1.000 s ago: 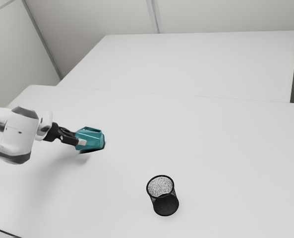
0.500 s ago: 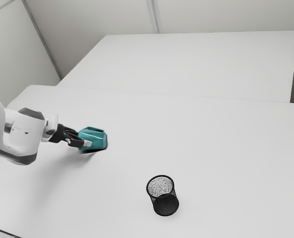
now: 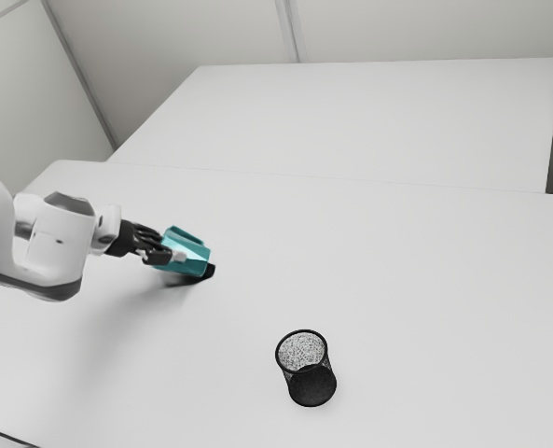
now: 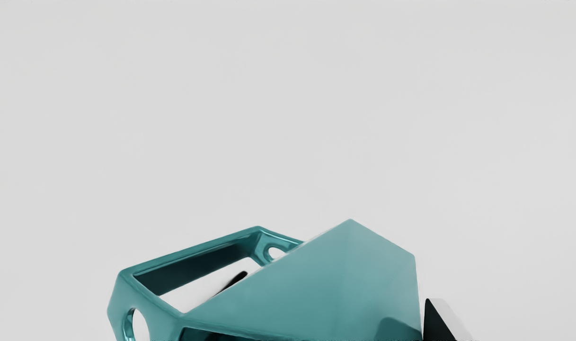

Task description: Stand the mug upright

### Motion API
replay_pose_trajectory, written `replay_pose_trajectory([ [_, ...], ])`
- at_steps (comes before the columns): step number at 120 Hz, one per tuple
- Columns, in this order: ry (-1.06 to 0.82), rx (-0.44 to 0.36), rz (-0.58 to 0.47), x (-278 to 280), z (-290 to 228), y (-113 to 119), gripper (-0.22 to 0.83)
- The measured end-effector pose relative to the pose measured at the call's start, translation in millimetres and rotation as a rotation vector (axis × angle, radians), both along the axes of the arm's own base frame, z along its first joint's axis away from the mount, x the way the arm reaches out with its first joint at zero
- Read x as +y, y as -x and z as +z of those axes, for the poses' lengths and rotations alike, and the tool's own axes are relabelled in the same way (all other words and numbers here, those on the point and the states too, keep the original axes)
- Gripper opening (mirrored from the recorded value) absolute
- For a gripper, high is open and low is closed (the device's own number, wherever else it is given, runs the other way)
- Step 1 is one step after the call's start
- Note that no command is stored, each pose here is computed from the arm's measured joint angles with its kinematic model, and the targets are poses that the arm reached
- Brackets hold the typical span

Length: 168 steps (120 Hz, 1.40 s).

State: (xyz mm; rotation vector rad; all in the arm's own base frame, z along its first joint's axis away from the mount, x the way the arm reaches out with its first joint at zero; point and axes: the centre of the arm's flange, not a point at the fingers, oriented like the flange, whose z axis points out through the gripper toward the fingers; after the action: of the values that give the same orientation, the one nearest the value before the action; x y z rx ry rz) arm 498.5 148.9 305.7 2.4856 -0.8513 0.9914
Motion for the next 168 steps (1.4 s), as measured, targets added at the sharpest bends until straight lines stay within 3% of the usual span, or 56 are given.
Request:
replay_pose_trajectory([
  [29,0.000,-0.005,0.001,0.3,1.6,0.2,-0.10],
  [88,-0.023,-0.035,0.008,-3.0,21.4,-2.2,-0.16],
  [103,-0.150,-0.028,-0.099,-9.7,51.5,-12.1,-0.16],
  [129,-0.357,0.086,-0.225,-21.3,95.6,-1.6,-0.17],
  [150,-0.427,0.264,-0.130,9.6,92.4,33.0,-0.17],
  [168,-0.459,0.332,-0.056,1.8,92.3,34.0,-0.17],
])
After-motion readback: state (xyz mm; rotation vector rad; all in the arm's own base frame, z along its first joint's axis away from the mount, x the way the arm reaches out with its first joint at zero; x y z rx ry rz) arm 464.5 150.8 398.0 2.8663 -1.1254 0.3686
